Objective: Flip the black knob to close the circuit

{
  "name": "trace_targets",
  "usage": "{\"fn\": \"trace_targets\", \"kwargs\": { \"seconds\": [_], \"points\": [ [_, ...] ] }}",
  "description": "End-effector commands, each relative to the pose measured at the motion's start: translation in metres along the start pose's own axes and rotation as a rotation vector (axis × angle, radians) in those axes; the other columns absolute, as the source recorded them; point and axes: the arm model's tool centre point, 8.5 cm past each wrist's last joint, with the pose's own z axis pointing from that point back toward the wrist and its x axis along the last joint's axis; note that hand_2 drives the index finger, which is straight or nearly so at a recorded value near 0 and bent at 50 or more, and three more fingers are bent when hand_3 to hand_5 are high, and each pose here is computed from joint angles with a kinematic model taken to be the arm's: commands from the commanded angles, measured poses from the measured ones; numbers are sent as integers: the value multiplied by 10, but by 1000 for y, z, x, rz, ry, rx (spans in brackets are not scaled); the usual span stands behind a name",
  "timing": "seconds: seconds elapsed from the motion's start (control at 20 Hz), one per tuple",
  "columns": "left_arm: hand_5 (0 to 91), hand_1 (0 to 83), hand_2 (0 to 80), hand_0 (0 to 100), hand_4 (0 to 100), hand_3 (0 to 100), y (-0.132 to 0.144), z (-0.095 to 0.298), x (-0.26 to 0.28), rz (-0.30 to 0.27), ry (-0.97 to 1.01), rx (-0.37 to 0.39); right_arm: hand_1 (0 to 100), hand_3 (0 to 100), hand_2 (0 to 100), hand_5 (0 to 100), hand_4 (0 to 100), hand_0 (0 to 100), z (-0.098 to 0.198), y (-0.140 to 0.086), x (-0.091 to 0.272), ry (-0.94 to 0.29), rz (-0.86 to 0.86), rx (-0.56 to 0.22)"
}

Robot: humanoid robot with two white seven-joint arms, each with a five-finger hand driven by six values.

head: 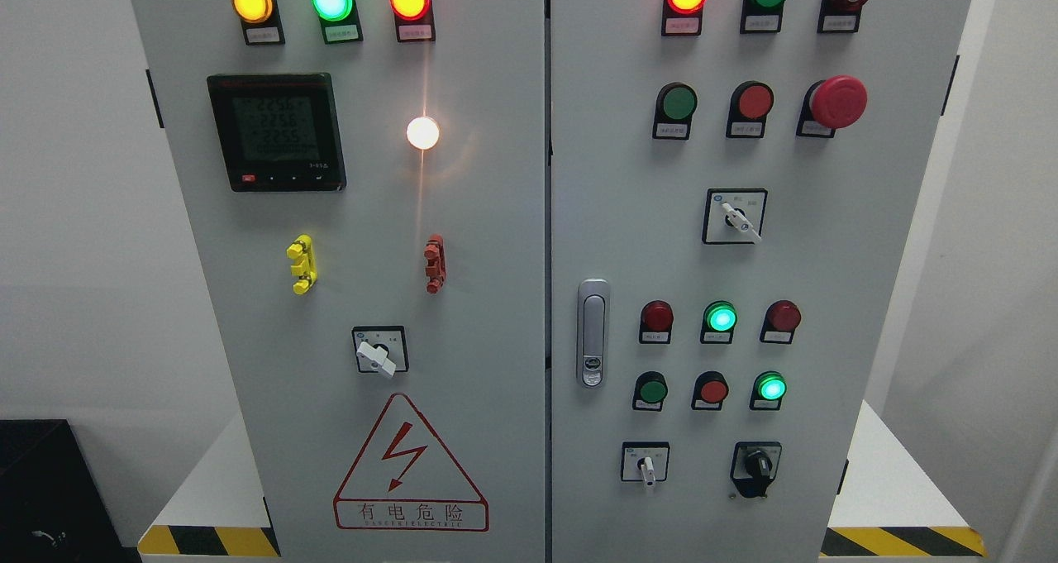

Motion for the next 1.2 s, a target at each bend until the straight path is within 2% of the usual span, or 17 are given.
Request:
{"fn": "trace_targets", "kwargs": {
  "seconds": [0.0,0.3,0.6,0.75,1.05,1.15],
  "points": [
    [0,556,0,120,0,0,-2,0,-6,2,-1,-3,100,1000,920,968,908,0,-6,-64,28,-79,16,-175],
    [0,556,0,120,0,0,-2,0,-6,2,-1,-3,100,1000,921,970,912,0,0,-82,44,-107,31,-210],
    [0,556,0,120,0,0,-2,0,-6,2,-1,-3,100,1000,921,970,914,0,0,-92,44,-95,57,-231],
    [0,556,0,120,0,0,-2,0,-6,2,-1,-3,100,1000,920,970,914,0,2,-104,48,-104,96,-253],
    [0,556,0,120,0,0,-2,0,-6,2,-1,-3,96,1000,919,970,914,0,-1,-112,50,-83,116,-246],
    [0,556,0,120,0,0,-2,0,-6,2,-1,-3,88,1000,919,970,914,0,-5,-122,56,-71,128,-259]
  ]
}}
